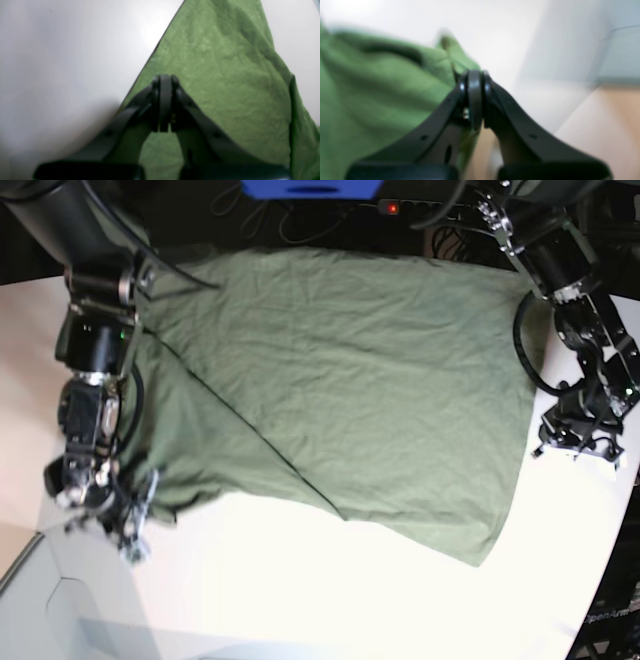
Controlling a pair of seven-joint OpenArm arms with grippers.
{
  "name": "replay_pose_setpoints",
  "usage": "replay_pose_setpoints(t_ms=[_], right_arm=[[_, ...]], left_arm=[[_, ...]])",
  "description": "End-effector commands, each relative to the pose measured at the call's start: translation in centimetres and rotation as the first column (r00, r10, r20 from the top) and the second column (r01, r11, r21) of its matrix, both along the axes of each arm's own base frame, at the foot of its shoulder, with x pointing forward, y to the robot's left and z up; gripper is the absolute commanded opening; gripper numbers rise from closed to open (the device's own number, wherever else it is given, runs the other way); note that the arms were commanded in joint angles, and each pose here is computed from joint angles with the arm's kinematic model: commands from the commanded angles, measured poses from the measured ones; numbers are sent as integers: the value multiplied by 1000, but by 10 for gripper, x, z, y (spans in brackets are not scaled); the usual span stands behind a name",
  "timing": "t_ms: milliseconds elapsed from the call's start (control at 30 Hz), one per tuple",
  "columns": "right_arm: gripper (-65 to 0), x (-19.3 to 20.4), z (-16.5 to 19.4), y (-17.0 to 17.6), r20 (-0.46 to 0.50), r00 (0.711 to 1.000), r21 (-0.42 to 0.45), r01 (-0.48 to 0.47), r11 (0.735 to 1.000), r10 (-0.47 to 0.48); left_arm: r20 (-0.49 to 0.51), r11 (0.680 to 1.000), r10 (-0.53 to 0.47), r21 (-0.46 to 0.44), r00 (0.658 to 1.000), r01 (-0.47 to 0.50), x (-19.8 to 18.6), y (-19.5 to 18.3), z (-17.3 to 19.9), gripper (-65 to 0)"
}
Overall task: Layout the t-shirt on the table in an organized manner, then fold the t-shirt properly
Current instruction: 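Reach the right gripper back to the shirt hem and grasp it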
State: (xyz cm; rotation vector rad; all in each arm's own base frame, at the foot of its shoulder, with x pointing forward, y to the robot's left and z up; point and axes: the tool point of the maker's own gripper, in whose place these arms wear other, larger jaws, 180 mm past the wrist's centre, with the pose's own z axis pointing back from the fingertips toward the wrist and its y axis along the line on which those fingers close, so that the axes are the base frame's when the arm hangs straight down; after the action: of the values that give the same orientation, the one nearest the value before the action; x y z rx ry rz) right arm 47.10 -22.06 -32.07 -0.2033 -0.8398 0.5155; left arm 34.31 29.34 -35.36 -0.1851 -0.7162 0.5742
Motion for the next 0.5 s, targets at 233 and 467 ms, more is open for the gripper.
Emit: replay_pose_setpoints(t_ms=[233,467], right_arm=[[-650,51,106,-8,331,943,106,-8,994,-28],[-650,59,106,-1,356,933,192,-17,981,-53]], left_arm=[[32,1000,1,23,999,-2,3,6,11,-647],[33,1000,1,22,999,-1,3,6,12,-647]])
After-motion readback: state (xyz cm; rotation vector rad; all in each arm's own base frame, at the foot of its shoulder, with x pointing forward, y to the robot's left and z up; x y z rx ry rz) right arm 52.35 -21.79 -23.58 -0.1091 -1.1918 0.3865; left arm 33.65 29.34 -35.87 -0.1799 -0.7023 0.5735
